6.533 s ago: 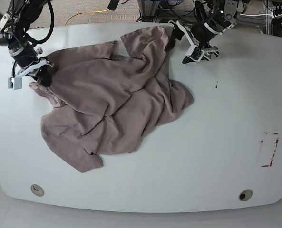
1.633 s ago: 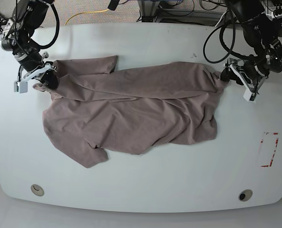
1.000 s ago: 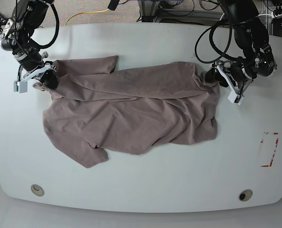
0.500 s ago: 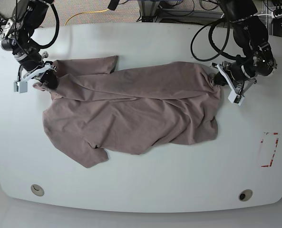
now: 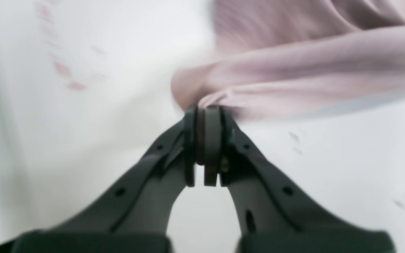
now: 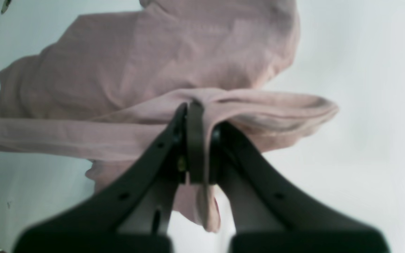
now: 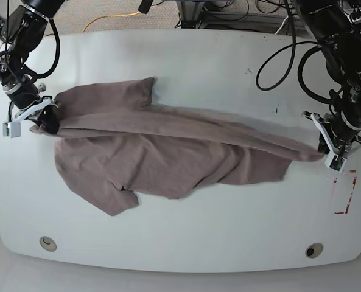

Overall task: Fold the T-shirt properly
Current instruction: 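Lift the shirt with both grippers and swing it to flatten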

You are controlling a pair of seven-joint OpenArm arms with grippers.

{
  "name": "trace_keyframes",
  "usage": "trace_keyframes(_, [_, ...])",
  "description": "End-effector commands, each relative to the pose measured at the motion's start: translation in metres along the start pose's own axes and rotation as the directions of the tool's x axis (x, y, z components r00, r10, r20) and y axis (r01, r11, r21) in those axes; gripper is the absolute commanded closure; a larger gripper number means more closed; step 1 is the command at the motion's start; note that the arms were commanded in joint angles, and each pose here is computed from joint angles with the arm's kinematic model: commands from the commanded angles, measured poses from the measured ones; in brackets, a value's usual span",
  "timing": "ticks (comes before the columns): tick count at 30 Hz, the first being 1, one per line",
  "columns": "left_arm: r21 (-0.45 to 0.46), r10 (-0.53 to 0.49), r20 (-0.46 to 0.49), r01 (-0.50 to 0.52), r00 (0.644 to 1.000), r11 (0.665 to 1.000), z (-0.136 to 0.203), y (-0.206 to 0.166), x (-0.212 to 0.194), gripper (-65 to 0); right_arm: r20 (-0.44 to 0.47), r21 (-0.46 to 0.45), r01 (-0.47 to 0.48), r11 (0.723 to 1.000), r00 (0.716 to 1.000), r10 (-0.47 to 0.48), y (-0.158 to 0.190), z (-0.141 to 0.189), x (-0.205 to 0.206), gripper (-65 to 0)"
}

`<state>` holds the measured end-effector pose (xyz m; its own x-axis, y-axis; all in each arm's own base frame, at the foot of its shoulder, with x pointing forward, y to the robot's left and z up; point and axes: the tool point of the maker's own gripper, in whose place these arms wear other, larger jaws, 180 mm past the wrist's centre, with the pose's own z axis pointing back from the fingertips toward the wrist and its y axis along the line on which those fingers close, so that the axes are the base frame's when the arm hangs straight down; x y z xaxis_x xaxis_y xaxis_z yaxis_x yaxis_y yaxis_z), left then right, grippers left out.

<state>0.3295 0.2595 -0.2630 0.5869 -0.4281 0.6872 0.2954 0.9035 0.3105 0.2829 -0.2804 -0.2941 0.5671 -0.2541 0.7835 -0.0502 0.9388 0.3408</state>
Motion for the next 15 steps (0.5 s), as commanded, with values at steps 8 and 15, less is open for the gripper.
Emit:
trace_keyframes(8, [0.093, -0.098, 0.168, 0.083, 0.981, 0.992, 0.018, 0.029, 0.092, -1.3, 0.171, 0.054, -0.187, 0.981, 0.97, 0.175, 0.026, -0.007, 0.098, 0.0])
trace_keyframes(15, [0.151, -0.158, 0.316, 0.115, 0.935, 0.982, 0.038, 0.042, 0.165, -1.1, 0.218, 0.093, -0.256, 0.962, 0.948, 0.231, 0.04, -0.025, 0.151, 0.0])
